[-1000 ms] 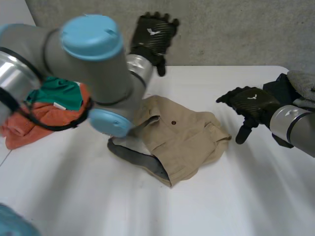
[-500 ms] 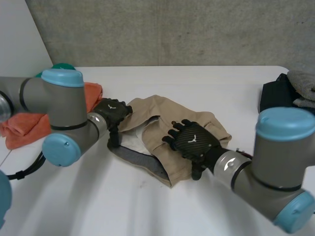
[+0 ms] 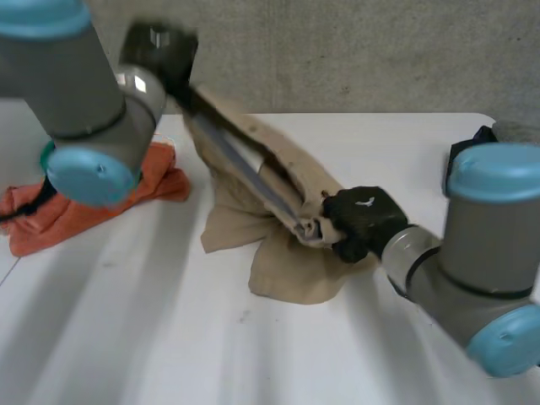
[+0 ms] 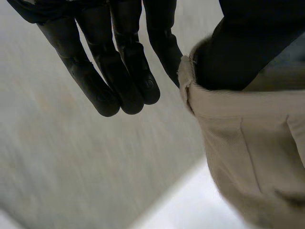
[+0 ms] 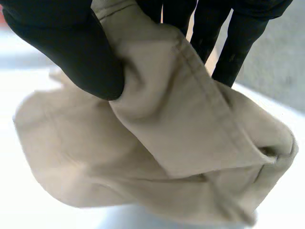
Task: Fold the laundry.
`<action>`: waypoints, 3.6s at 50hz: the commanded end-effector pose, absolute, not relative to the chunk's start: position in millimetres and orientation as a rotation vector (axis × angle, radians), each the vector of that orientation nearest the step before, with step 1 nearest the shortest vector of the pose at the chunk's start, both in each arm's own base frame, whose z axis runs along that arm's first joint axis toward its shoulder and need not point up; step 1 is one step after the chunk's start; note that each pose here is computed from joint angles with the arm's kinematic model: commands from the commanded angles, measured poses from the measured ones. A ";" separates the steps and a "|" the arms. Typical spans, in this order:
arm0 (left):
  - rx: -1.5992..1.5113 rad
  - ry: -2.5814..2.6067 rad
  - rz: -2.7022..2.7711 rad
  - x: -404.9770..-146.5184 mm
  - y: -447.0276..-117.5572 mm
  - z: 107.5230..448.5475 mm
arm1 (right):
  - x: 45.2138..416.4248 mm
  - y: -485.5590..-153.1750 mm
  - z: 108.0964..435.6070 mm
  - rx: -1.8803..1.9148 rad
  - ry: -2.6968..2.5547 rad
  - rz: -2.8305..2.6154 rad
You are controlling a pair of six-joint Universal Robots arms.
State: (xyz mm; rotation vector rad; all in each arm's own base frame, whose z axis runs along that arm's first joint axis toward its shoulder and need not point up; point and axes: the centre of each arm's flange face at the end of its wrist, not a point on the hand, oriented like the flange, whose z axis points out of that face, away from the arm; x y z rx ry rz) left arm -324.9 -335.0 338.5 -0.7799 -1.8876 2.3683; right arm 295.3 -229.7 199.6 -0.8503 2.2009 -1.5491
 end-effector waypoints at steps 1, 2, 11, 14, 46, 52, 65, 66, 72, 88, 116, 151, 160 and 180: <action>-0.756 -1.552 2.443 -367.0 -305.9 385.7 | 263.5 -240.1 218.9 -0.126 2.257 -1.195; -0.749 -1.534 2.450 -375.9 -304.8 383.2 | 256.4 -246.1 219.8 0.014 2.229 -1.157; -0.710 -1.495 2.284 -424.6 -306.1 322.4 | 224.9 -290.6 216.7 0.381 2.044 -1.294; -0.779 -1.449 2.167 -444.3 -295.6 297.2 | 205.2 -316.9 209.4 0.408 2.056 -1.484; -1.038 -1.998 1.845 -361.8 -220.1 270.8 | 225.5 -327.2 236.6 -1.436 1.970 -1.830; -1.196 -2.096 1.582 -364.9 -170.5 220.6 | 215.1 -335.4 218.9 -1.729 1.860 -1.754; -1.255 -1.989 1.617 -409.4 -168.4 178.6 | 215.0 -353.6 178.3 -1.988 1.710 -1.681; -1.260 -1.986 1.624 -412.0 -170.6 177.2 | 215.7 -355.3 175.4 -1.990 1.707 -1.684; -1.365 -1.986 1.637 -428.8 -180.6 159.4 | 222.3 -373.9 155.2 -2.002 1.660 -1.790; -1.558 -1.957 1.647 -450.0 -189.2 136.4 | 238.2 -400.5 130.0 -1.879 1.678 -2.007; -1.247 -1.914 1.640 -421.3 -197.3 201.7 | 235.6 -336.2 233.7 -1.175 2.189 -1.688; -0.703 -2.251 1.430 -408.8 -206.5 170.2 | 270.1 -216.0 300.2 -0.728 2.057 -1.469; -0.655 -2.216 1.261 -417.2 -194.2 161.2 | 272.2 -216.3 300.5 -0.706 2.037 -1.484; -0.797 -2.102 1.865 -346.4 -276.7 284.0 | 257.8 -252.2 220.0 -0.815 2.269 -1.429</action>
